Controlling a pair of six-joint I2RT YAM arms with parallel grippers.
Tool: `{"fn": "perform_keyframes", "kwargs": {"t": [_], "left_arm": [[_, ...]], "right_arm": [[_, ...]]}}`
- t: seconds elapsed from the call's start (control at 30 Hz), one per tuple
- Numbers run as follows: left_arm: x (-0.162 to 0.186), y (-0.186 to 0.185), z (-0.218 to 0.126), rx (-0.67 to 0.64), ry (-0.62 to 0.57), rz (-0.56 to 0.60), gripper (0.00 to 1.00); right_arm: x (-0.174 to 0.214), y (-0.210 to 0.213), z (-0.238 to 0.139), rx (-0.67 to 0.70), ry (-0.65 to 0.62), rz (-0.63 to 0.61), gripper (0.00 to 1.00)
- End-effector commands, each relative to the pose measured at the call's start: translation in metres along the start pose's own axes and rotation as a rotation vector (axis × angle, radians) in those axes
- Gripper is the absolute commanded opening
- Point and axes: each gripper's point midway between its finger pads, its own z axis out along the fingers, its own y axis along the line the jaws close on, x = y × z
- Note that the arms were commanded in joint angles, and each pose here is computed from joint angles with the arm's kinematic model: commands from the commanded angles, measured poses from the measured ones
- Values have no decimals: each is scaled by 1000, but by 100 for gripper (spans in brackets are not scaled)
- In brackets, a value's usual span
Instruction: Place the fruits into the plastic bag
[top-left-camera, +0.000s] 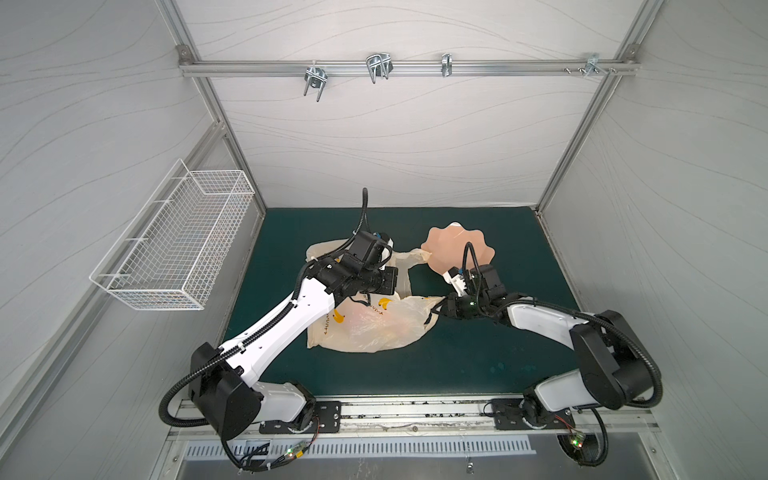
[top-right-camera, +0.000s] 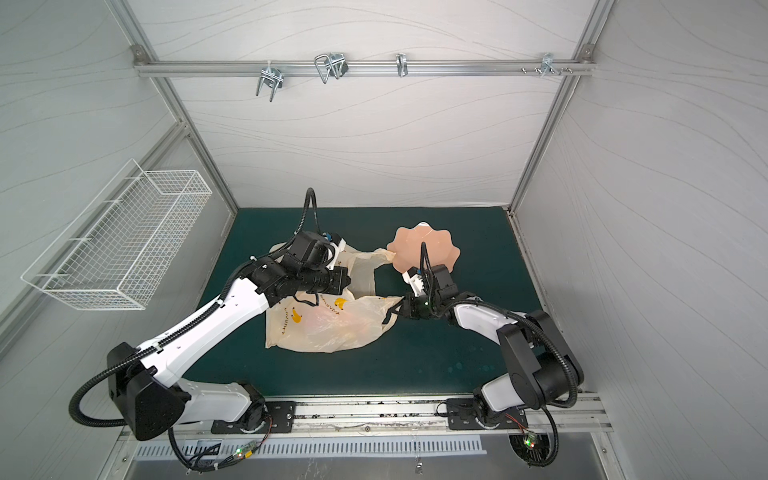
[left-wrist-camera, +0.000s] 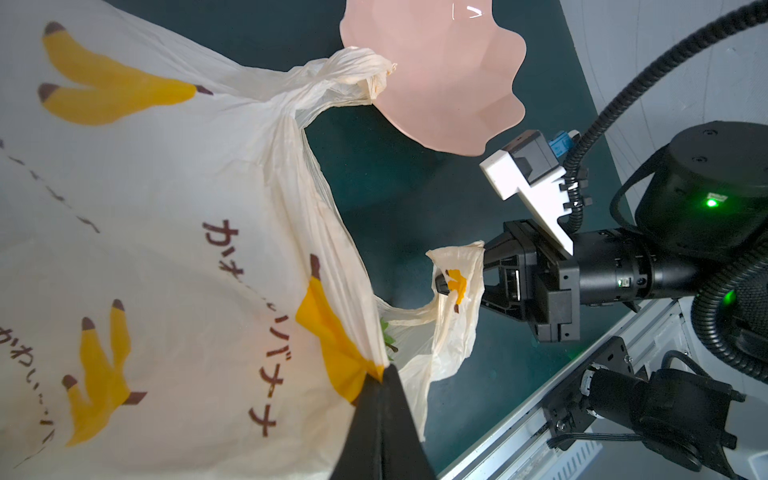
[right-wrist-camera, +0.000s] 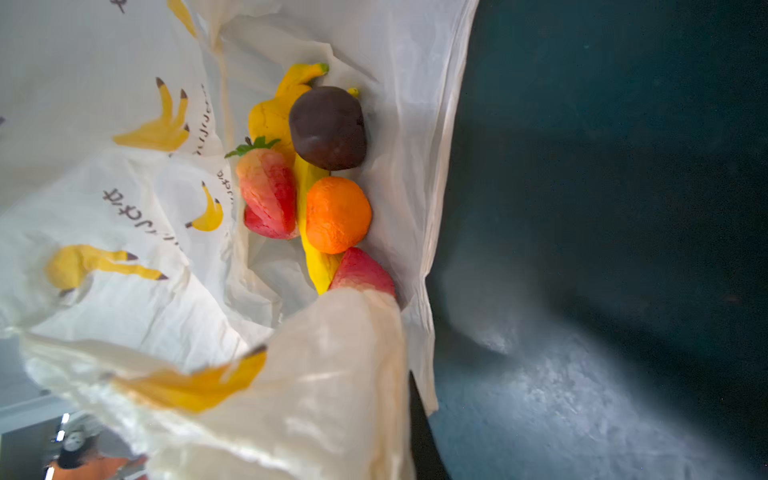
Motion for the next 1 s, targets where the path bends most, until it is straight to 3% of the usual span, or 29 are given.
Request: {"fn": "perform_keyframes", "kwargs": {"t": [0.0, 0.33, 0.53, 0.7, 0.97], "left_arm": [[-26, -11, -11, 12, -62, 25, 3], [-81, -24, -38, -47, -158, 131, 55], [-109, -40, -39, -43, -153, 256, 73], [-126, -45, -21, -55, -114, 338, 76], [-140, -35, 36, -116, -38, 480, 77]], "right_arm": [[2, 14, -3, -28, -11, -46, 0], [9, 20, 0, -16, 17, -59, 0], [9, 23, -3, -11, 16, -61, 0], [11, 28, -6, -15, 21, -67, 0], [19, 40, -10, -21, 52, -85, 0]]}}
